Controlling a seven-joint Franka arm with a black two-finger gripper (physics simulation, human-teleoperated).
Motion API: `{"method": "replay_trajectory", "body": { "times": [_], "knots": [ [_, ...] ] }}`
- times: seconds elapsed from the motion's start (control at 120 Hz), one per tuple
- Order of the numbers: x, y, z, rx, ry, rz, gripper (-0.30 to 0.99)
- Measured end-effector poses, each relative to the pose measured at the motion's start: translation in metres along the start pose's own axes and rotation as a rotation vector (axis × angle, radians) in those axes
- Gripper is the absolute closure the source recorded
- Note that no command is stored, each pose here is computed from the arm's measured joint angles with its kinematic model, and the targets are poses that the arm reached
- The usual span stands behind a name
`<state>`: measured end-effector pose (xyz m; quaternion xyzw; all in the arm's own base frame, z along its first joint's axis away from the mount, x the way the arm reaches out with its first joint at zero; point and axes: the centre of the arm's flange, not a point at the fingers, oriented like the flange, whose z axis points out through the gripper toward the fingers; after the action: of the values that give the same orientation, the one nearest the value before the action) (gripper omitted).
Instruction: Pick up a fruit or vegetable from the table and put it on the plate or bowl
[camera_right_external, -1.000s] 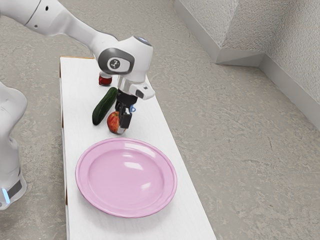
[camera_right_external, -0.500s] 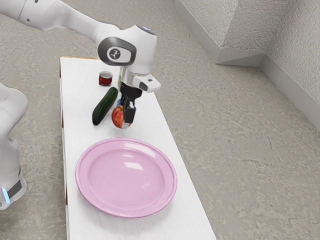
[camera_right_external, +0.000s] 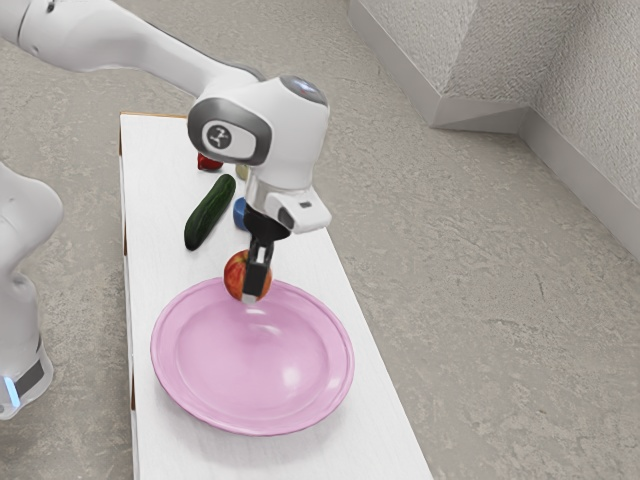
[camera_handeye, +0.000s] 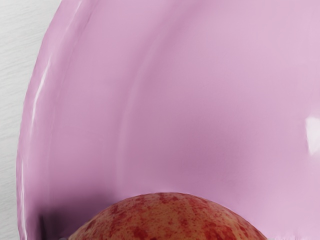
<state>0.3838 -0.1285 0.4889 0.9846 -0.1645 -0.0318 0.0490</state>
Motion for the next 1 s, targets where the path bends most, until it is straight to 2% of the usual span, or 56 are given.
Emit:
{"method": "replay_trajectory", "body": {
  "times": [0.267,0.458,0.583,0.7,0.892,0.95,1.0],
  "knots": [
    [0.014,0.038,0.022,-0.012,0.014,0.005,0.29],
    [0.032,0.048,0.046,-0.018,0.087,-0.02,0.29],
    [0.041,0.049,0.049,-0.027,0.126,-0.038,0.15],
    [0.044,0.048,0.045,-0.034,0.15,-0.051,0.08],
    [0.064,0.041,-0.047,-0.049,0.207,-0.082,0.04],
    [0.066,0.027,-0.082,-0.045,0.207,-0.105,0.03],
    [0.063,0.013,-0.099,-0.034,0.182,-0.128,0.03]
  ]
}}
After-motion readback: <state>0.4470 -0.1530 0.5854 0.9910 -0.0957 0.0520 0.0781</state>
